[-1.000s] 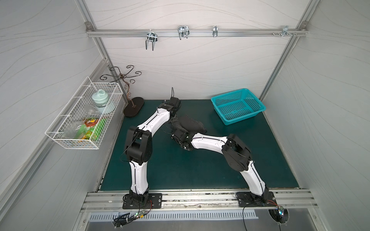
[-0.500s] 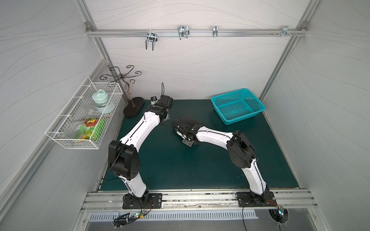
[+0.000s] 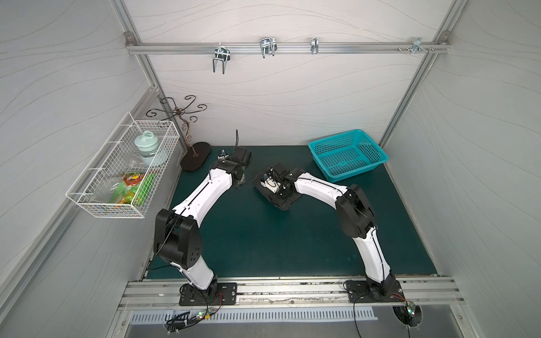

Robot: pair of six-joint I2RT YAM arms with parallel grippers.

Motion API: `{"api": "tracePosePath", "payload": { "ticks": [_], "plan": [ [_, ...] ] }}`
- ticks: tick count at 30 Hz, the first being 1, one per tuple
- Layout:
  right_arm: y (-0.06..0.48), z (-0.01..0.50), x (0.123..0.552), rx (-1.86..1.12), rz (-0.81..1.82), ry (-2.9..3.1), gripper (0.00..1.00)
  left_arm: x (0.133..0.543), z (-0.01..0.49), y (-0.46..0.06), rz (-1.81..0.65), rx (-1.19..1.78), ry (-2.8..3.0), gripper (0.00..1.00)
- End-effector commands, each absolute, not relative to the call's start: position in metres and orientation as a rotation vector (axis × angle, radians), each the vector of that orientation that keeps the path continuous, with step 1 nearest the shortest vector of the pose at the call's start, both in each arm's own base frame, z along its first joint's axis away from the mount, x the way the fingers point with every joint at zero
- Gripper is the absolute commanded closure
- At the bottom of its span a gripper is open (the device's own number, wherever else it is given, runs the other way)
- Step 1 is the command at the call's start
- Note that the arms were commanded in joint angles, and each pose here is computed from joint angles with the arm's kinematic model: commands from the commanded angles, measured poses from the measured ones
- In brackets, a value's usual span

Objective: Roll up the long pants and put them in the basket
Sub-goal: Roll the long pant at the center of the board.

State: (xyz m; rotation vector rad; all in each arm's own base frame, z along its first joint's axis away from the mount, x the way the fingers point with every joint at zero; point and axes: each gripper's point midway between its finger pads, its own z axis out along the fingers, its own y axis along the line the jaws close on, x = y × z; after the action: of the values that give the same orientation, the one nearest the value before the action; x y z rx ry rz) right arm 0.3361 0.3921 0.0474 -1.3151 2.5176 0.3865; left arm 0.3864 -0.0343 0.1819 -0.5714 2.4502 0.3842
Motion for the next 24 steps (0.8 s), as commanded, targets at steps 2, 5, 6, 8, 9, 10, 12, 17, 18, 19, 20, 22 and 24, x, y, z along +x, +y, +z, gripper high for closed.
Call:
{"api": "tracePosePath", "payload": {
  "ticks": [2,5,6,8,9,10,12,17,18,19,20,22,24],
  "plan": [
    [0.357,-0.039,0.239,-1.317,0.722,3.081,0.91,0.384,0.189,-0.031,0.389,-0.591,2.43,0.16],
    [0.357,-0.043,0.237,-1.271,0.802,3.129,0.9,0.383,0.188,-0.031,0.39,-0.587,2.439,0.16],
    [0.358,-0.043,0.235,-1.261,0.835,3.139,0.9,0.383,0.188,-0.032,0.389,-0.586,2.44,0.15],
    [0.357,-0.046,0.232,-1.226,0.885,3.177,0.89,0.382,0.187,-0.032,0.39,-0.583,2.446,0.15],
    [0.357,-0.047,0.231,-1.209,0.905,3.193,0.89,0.382,0.187,-0.032,0.394,-0.582,2.447,0.16],
    [0.358,-0.048,0.228,-1.197,0.943,3.209,0.88,0.382,0.187,-0.032,0.393,-0.582,2.449,0.15],
    [0.355,-0.052,0.226,-1.164,0.955,3.25,0.88,0.382,0.187,-0.032,0.392,-0.577,2.456,0.16],
    [0.35,-0.058,0.222,-1.091,0.994,3.327,0.87,0.383,0.183,-0.036,0.376,-0.572,2.481,0.16],
    [0.349,-0.06,0.222,-1.075,0.987,3.339,0.87,0.383,0.182,-0.038,0.364,-0.576,2.485,0.16],
    [0.346,-0.062,0.223,-1.051,0.972,3.359,0.87,0.382,0.181,-0.039,0.353,-0.581,2.492,0.15],
    [0.344,-0.064,0.223,-1.032,0.973,3.377,0.87,0.381,0.179,-0.041,0.332,-0.589,2.501,0.16],
    [0.338,-0.069,0.226,-0.987,0.937,3.412,0.87,0.378,0.173,-0.048,0.273,-0.605,2.519,0.16],
    [0.334,-0.072,0.226,-0.973,0.908,3.425,0.87,0.374,0.161,-0.057,0.189,-0.625,2.547,0.15]
  ]
}}
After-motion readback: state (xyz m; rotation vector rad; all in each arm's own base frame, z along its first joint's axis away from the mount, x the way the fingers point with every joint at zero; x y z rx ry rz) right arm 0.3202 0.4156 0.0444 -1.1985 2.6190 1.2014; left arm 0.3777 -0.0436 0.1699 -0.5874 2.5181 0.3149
